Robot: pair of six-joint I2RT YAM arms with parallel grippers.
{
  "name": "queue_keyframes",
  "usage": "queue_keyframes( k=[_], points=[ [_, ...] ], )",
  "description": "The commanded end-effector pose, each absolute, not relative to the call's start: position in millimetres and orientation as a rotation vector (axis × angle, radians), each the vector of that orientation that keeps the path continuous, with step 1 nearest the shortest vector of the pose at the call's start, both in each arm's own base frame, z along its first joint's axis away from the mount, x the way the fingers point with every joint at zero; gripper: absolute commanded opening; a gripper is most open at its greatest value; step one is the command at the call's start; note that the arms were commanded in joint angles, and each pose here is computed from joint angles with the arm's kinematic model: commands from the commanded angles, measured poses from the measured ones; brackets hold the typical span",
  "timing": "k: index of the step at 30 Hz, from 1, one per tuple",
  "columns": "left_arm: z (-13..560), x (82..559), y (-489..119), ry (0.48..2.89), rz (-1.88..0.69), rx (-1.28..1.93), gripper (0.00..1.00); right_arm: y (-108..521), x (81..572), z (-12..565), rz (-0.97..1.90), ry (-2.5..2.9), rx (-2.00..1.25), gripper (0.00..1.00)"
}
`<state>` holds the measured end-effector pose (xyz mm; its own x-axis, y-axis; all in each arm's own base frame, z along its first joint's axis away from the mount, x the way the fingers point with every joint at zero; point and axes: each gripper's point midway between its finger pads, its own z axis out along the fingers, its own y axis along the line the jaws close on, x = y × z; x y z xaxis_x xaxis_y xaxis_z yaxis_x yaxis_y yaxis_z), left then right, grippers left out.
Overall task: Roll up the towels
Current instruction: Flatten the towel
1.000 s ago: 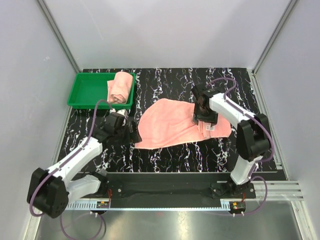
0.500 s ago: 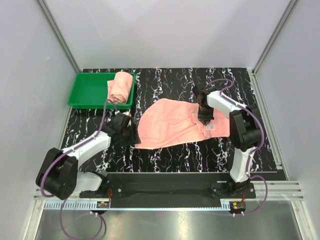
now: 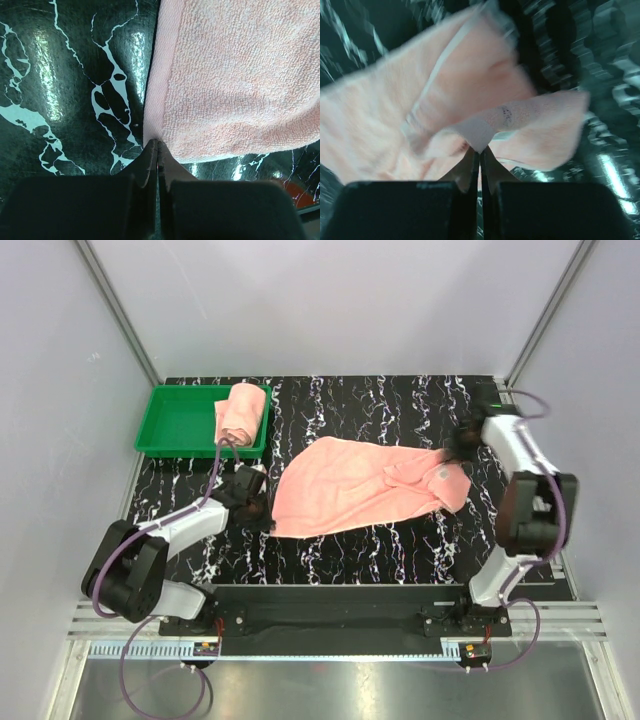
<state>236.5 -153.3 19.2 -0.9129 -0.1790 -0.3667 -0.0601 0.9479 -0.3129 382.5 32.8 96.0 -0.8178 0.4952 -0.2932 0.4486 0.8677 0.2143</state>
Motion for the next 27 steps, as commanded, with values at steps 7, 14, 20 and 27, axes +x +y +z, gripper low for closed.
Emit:
queue_keyframes(
  k=[7, 14, 20, 27],
  points=[
    [23.1, 242.9, -155.0, 2.679, -0.412, -0.136, 0.00, -122.6, 345.6, 120.6, 0.206, 2.280, 1.351, 0.00],
    [35.7, 246.1, -152.0, 2.641, -0.402, -0.148, 0.00, -102.4, 343.3, 90.0, 0.340, 2.343, 1.367, 1.00],
    [42.8, 245.2, -147.6, 2.599, -0.400, -0.172, 0.02, -105.9, 327.9, 115.3, 0.262, 2.262, 1.331, 1.00],
    [55.7, 245.2, -133.2, 2.513, -0.358, -0.240, 0.31, -152.5, 313.0, 104.5, -0.021, 2.285, 1.392, 1.00]
  ],
)
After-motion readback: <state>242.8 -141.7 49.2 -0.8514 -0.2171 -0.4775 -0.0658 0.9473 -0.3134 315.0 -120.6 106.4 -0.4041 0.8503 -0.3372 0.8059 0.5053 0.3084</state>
